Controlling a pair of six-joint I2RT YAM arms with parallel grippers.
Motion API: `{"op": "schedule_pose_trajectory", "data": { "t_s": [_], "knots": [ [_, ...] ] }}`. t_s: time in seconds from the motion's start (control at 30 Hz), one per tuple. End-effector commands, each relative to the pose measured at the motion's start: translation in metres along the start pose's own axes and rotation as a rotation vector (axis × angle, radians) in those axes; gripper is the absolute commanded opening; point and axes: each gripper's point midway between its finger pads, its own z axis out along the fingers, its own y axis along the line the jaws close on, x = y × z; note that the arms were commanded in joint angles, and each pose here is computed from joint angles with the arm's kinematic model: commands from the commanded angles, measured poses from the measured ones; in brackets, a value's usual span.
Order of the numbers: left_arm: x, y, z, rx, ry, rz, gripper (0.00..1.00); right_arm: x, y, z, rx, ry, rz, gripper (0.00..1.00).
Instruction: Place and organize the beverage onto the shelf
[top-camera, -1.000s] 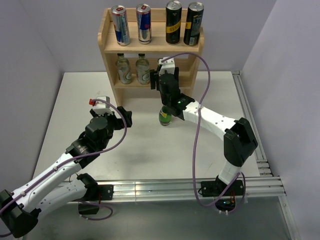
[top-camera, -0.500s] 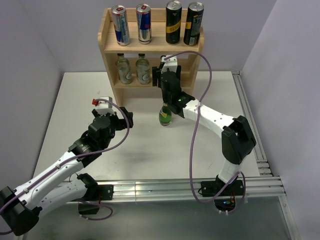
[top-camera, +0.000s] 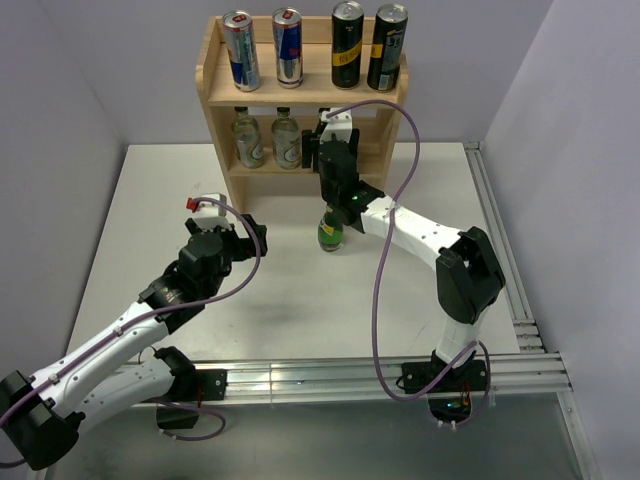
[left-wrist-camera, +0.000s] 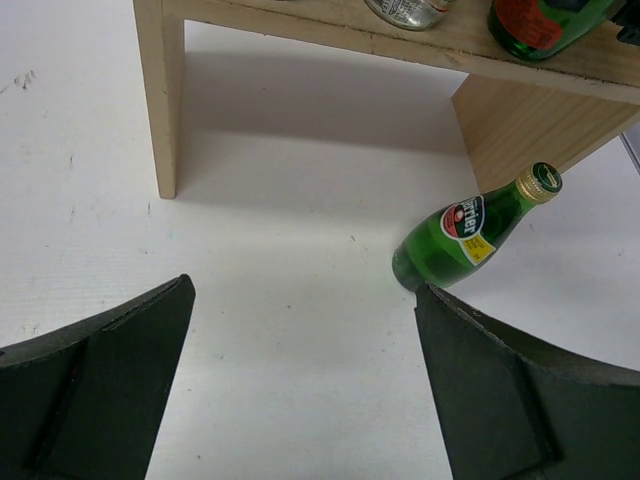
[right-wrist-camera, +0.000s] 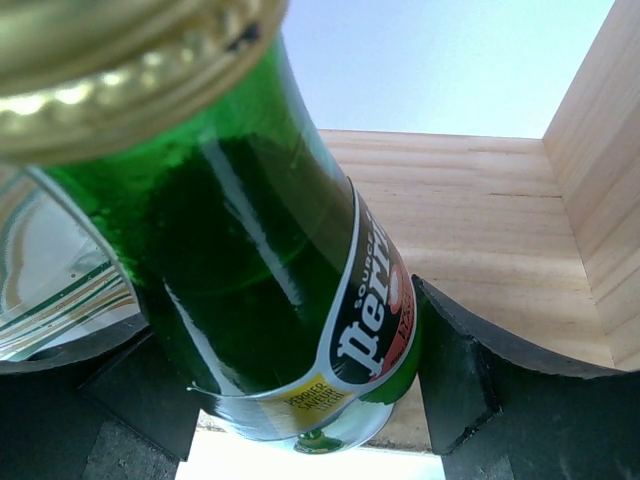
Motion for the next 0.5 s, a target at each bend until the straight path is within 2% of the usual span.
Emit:
{"op": "schedule_pose_trajectory", "data": {
  "t_s": [0.0, 0.03, 0.07, 0.13, 0.17, 0.23, 0.27, 0.33, 0.47],
  "knots": [
    [-0.0075, -0.0068, 0.0023, 0.024, -0.032, -0.012, 0.99, -0.0797, -0.0039, 0.0011, 0.024, -0.208, 0.159, 0.00],
    [-0.0076, -0.0073, 0.0025, 0.026, -0.031, -0.012, 0.99, -0.0793, -0.0039, 0.0014, 0.026, -0.208, 0.161, 0.06],
    [-0.0077, -0.0072, 0.0022, 0.026, -0.031, -0.012, 0.99, -0.0785, -0.0048, 0.0014, 0.030, -0.208, 0.160, 0.23],
    [-0.0084, -0.0083, 0.0020, 0.030, -0.033, -0.013, 0.99, -0.0772, -0.0041, 0.0021, 0.029, -0.208, 0.161, 0.39],
    [-0.0087, -0.0078, 0.0018, 0.028, -0.033, -0.013, 0.99, -0.0763, -0.0051, 0.0025, 0.035, -0.207, 0.158, 0.57],
    [-0.0098, -0.0075, 0.0010, 0.028, -0.036, -0.015, 0.99, -0.0750, -0.0045, 0.0028, 0.038, -0.206, 0.162, 0.68],
    [-0.0084, -0.0070, 0.0013, 0.026, -0.033, -0.012, 1.00, -0.0731, -0.0053, 0.0035, 0.040, -0.204, 0.159, 0.82],
    [-0.0094, -0.0074, 0.0011, 0.027, -0.034, -0.013, 0.99, -0.0731, -0.0052, 0.0039, 0.041, -0.203, 0.161, 0.92],
    [-0.0097, -0.0077, 0.0008, 0.029, -0.034, -0.015, 0.99, -0.0722, -0.0049, 0.0035, 0.042, -0.202, 0.158, 0.95]
  ]
}}
